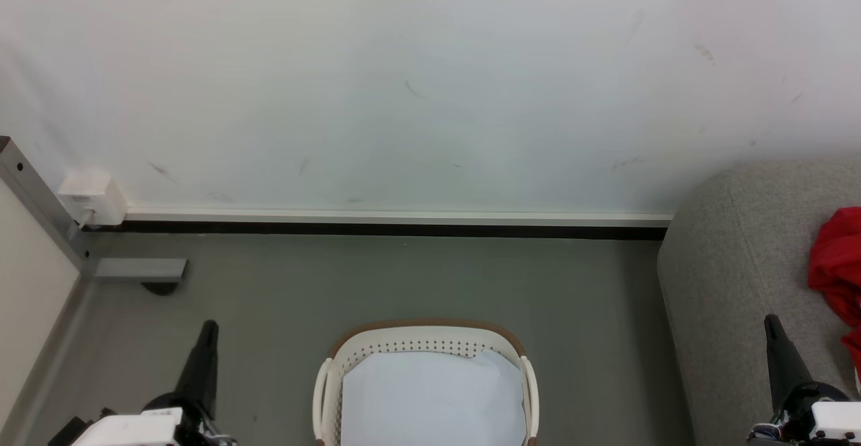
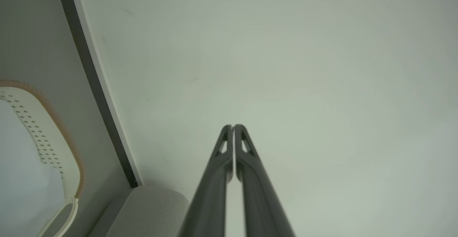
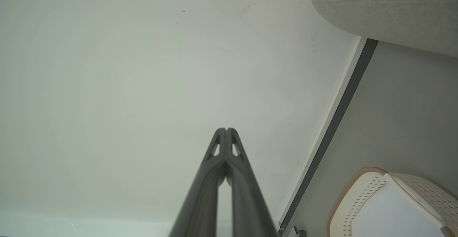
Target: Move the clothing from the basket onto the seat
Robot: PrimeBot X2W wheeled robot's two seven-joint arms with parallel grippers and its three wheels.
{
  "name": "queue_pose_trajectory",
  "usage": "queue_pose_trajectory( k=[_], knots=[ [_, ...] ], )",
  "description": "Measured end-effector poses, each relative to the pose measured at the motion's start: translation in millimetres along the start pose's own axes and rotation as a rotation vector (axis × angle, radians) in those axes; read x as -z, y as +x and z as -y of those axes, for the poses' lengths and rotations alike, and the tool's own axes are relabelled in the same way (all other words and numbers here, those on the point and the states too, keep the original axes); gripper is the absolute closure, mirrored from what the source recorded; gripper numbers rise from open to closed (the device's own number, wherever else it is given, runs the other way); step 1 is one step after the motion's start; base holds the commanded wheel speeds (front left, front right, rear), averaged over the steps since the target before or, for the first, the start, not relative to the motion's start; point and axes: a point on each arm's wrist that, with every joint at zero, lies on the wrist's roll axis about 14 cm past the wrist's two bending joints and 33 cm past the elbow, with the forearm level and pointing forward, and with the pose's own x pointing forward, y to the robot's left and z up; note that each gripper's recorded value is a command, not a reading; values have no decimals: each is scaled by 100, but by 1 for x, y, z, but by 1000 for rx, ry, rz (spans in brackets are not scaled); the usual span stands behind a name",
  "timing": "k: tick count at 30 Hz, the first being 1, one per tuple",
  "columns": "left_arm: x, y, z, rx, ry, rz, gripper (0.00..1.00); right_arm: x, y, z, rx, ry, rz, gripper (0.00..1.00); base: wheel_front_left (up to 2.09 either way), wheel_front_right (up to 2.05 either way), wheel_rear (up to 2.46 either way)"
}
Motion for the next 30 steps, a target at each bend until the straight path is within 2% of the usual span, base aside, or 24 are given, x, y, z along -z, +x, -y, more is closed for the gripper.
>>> queue_pose_trajectory(
  k=[30],
  knots=[
    [0, 0, 0, 0, 0, 0, 100, 0, 0, 0, 0, 0, 0, 100, 0, 0, 0]
  ],
)
